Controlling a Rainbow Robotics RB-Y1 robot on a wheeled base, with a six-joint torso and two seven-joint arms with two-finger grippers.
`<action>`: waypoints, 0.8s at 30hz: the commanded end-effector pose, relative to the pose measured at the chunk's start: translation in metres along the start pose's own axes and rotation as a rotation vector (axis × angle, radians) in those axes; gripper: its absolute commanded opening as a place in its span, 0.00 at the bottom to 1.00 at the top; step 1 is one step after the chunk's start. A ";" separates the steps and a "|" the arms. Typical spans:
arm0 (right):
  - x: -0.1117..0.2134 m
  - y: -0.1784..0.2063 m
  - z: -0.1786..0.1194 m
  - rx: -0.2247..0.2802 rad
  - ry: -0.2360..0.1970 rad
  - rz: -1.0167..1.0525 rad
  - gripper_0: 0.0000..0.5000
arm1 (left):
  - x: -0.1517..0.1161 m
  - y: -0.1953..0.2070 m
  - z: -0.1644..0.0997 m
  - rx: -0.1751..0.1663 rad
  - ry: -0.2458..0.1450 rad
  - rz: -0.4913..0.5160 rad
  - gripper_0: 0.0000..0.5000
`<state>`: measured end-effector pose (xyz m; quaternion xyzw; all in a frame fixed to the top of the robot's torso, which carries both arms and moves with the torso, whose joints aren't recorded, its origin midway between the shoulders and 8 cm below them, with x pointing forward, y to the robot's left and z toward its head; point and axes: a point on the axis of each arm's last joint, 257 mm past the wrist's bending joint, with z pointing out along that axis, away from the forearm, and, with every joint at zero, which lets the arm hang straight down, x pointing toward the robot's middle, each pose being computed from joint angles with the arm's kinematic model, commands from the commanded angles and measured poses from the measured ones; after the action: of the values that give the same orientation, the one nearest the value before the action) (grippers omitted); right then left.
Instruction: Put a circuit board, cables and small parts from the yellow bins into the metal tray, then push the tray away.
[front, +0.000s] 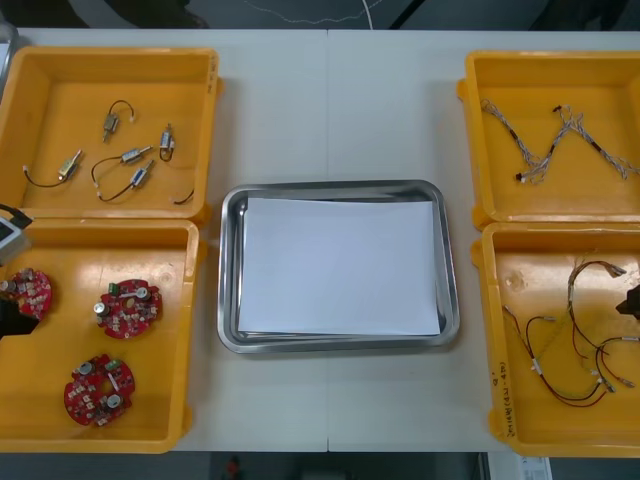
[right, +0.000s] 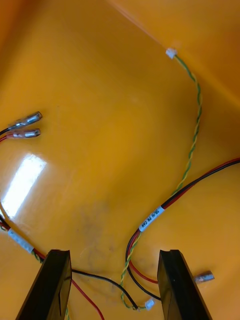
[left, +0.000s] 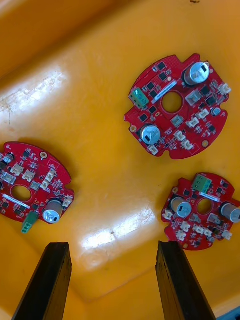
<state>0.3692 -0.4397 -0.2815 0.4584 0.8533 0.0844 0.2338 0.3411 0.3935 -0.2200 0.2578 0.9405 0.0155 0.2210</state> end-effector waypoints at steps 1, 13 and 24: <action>0.011 0.005 0.013 -0.014 0.017 0.053 1.00 | 0.016 0.009 0.002 -0.009 0.019 0.179 1.00; 0.023 -0.003 0.033 -0.001 0.054 0.093 1.00 | 0.024 0.021 0.025 -0.002 -0.006 0.306 1.00; 0.024 -0.014 0.047 0.020 0.059 0.125 1.00 | 0.031 0.035 0.032 -0.016 -0.004 0.317 1.00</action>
<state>0.3676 -0.4363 -0.3274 0.4983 0.8374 0.1002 0.2011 0.3555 0.4216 -0.2528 0.3429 0.9073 0.0336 0.2410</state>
